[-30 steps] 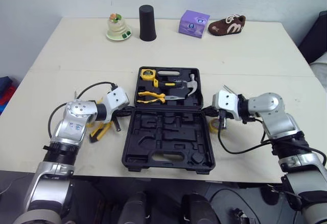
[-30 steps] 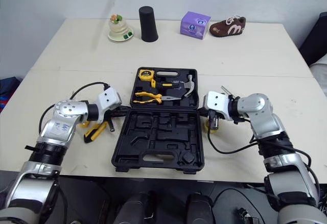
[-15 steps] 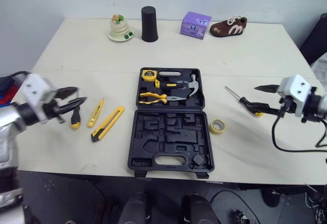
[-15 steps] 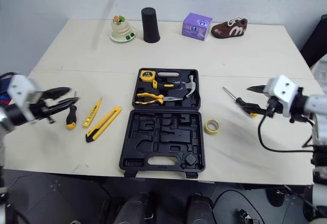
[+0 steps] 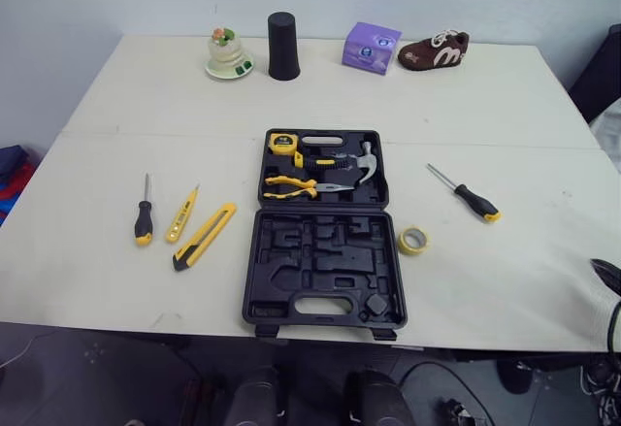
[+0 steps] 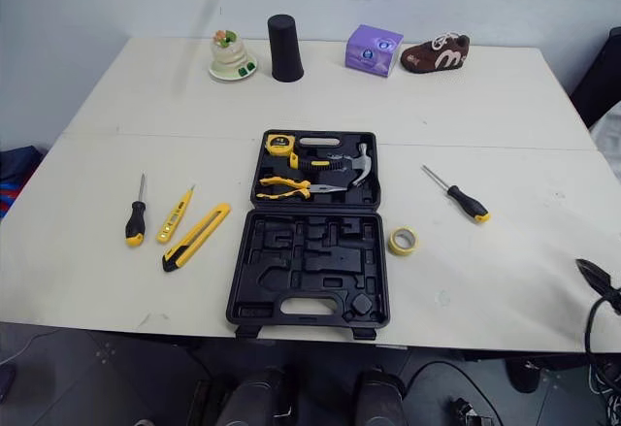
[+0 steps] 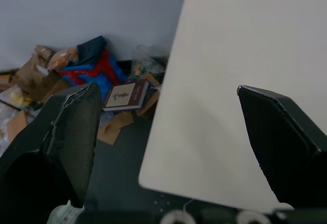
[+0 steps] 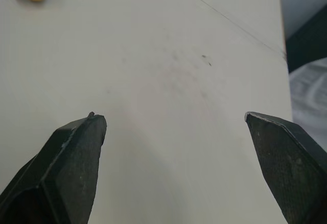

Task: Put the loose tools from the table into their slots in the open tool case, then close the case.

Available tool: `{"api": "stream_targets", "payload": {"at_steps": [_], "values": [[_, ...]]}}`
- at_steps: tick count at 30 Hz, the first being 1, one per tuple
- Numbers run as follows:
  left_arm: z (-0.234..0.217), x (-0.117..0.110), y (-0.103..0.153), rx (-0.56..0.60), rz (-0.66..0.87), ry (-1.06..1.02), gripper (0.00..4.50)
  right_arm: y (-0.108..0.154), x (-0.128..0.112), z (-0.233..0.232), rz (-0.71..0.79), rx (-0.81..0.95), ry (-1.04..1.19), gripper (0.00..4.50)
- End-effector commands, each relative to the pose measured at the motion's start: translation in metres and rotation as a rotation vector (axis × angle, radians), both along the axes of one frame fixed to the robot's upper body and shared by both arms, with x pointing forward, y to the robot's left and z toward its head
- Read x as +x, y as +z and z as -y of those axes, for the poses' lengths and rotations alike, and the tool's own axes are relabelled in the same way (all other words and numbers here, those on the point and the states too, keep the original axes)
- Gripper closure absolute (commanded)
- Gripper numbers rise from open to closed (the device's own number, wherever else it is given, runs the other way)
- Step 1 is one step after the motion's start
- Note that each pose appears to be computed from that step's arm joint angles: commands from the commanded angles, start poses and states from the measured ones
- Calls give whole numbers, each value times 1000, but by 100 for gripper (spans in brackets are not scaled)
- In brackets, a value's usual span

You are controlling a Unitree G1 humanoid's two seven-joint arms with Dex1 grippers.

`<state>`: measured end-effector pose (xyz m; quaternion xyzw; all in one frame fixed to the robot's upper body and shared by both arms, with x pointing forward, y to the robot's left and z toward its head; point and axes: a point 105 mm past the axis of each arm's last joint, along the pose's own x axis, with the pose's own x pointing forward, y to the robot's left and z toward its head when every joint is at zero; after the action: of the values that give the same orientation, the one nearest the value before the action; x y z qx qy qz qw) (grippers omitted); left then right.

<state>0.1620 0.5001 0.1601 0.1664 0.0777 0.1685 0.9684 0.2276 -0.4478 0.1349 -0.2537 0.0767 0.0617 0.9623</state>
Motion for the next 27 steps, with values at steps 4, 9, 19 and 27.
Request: {"api": "stream_targets", "payload": {"at_steps": [4, 9, 19, 27], "values": [[2, -1, 18, 31, 54, -41, 6, 12, 21, -24, 51, 25, 132, 0], [20, 6, 23, 3, 75, -126, 6, 33, 57, -74, 118, 116, 335, 0], [124, 36, 20, -160, -98, -374, 6, 62, 63, -200, 220, 261, 871, 0], [178, 93, 14, -328, -161, -297, 6, 78, 63, -250, 264, 244, 1092, 0]]}}
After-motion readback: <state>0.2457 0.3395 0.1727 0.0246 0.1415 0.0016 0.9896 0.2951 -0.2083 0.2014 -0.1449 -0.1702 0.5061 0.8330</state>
